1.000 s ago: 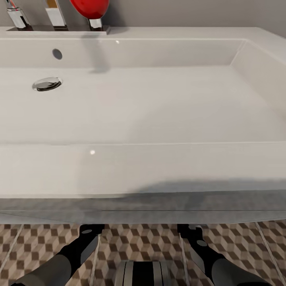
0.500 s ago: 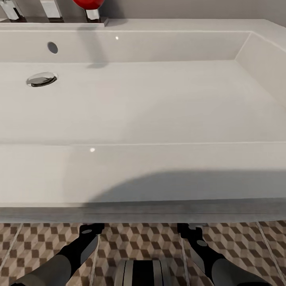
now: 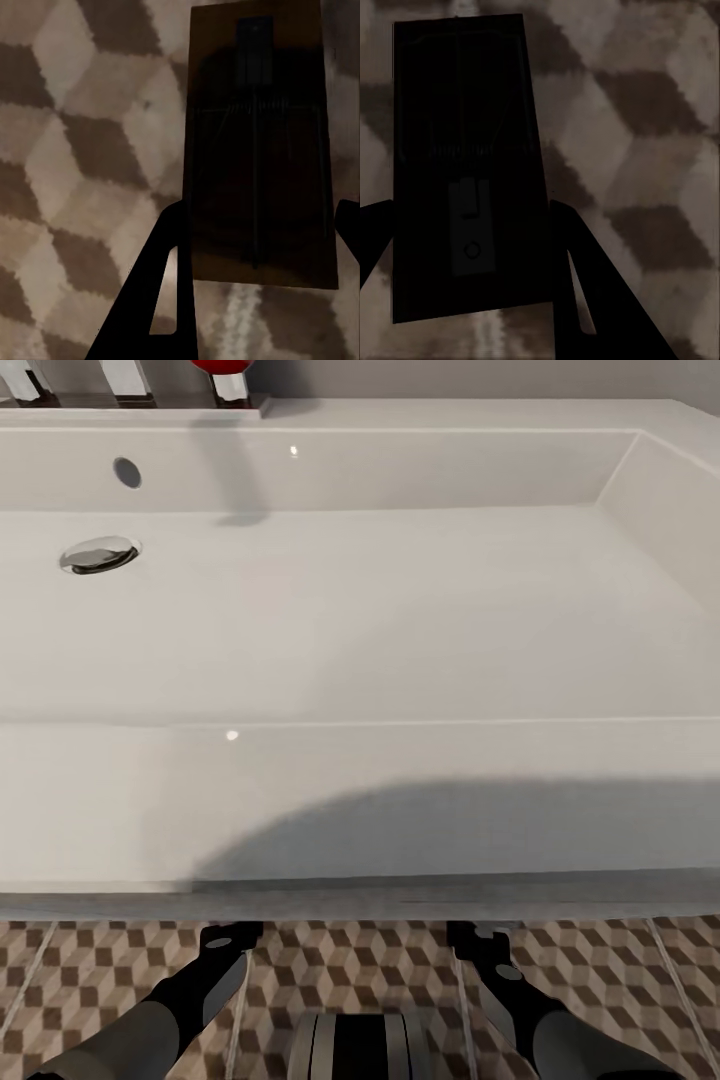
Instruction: Take the four mousetraps from the cabinet in the bathroom and place them on the bathroom floor. Make sure all four end up on the same floor surface, and ensure that at least two of them are either under or directly next to the same bathroom sink.
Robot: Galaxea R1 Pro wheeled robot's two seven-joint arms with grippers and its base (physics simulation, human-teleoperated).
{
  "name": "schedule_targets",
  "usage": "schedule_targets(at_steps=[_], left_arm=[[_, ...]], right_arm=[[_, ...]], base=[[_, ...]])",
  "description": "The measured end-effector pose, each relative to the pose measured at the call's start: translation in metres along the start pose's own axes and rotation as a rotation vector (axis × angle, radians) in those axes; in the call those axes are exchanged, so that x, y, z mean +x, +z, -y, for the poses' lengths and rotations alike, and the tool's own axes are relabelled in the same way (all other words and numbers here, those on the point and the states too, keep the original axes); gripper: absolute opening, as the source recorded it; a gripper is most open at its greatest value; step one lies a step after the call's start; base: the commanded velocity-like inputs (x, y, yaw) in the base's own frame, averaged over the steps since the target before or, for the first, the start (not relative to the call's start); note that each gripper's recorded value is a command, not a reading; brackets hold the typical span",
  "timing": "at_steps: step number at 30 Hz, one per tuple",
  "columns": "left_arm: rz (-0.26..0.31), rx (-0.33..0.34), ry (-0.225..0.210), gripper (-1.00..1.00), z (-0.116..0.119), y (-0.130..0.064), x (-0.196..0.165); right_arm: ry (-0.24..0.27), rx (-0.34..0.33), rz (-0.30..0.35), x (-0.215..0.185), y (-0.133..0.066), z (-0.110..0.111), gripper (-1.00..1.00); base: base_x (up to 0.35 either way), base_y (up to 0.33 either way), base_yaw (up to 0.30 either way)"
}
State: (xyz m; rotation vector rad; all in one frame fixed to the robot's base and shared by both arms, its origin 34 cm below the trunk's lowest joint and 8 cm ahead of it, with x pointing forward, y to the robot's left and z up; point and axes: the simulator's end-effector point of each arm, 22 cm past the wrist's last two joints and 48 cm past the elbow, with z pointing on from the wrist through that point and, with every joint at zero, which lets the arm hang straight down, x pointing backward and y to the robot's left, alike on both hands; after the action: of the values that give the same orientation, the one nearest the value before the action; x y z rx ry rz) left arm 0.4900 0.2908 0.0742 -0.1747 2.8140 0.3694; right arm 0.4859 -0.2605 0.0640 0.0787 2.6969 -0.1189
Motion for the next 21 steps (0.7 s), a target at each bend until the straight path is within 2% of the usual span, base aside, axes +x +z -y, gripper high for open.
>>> schedule_targets(at_steps=[21], left_arm=[[-0.012, -0.001, 0.003, -1.0, 0.0005, 0.0034, 0.0065]], right_arm=[[-0.002, -0.003, -0.007, 0.0059, 0.0023, -0.0024, -1.0]], base=[[0.0, 0.0, 0.0]])
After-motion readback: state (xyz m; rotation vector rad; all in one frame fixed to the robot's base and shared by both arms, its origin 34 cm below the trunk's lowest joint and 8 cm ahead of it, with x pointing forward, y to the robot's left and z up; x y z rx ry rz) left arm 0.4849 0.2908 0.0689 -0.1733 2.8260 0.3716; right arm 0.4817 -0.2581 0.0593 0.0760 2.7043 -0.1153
